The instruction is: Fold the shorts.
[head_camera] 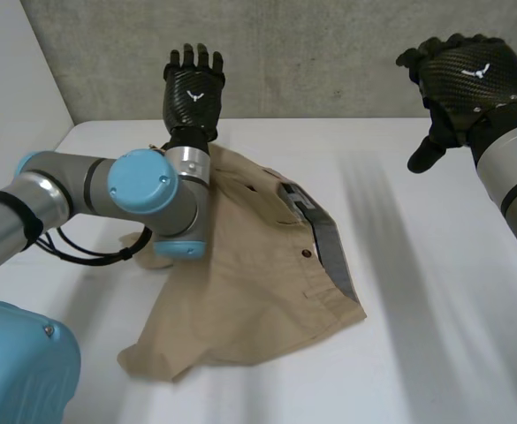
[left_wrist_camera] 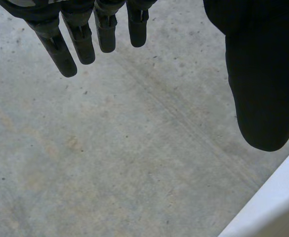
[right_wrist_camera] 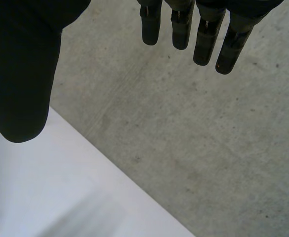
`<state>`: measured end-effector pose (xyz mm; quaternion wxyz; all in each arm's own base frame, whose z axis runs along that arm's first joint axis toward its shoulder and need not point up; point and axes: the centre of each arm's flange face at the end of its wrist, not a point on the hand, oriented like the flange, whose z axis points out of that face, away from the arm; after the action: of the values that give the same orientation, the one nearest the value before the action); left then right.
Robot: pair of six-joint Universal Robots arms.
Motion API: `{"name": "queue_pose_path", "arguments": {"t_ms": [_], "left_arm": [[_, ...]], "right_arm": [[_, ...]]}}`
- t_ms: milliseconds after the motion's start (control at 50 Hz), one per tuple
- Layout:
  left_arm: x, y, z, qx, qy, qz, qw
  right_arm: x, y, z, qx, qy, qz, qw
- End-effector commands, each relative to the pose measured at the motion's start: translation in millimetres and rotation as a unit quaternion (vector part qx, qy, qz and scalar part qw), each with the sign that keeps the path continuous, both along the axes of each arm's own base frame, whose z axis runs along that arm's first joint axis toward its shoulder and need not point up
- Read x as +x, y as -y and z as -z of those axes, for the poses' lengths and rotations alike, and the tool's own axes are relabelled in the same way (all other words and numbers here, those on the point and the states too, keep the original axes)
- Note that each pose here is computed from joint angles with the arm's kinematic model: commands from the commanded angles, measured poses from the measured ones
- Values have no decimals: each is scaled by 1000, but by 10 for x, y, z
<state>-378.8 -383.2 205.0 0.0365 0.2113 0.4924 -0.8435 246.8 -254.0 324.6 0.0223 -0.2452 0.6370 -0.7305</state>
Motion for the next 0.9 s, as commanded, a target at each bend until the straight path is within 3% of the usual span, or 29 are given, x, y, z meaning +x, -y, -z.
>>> {"name": "queue_pose_path", "arguments": {"t_ms": [20, 140, 200, 260, 440, 680, 900], "left_arm": [[164, -187, -301, -3, 0, -5, 1000], [380, -570, -434, 42, 26, -2, 999], [514, -788, -441, 83, 48, -2, 995], [619, -964, -435, 118, 69, -2, 991], [1012, -1541, -500, 236, 59, 9, 970], [1395, -2152, -413, 325, 35, 12, 945], [1714, -2322, -101, 396, 29, -29, 917]], "right_arm": [[54, 23, 114, 22, -11, -10, 1000], [117, -19, 297, 60, -57, -49, 995], [164, -133, 552, 124, -123, -100, 980], [172, -185, 765, 171, -145, -120, 967], [173, -229, 1184, 209, -155, -132, 957], [181, -276, 1555, 214, -153, -144, 954], [250, -291, 1795, 220, -156, -156, 950]]}}
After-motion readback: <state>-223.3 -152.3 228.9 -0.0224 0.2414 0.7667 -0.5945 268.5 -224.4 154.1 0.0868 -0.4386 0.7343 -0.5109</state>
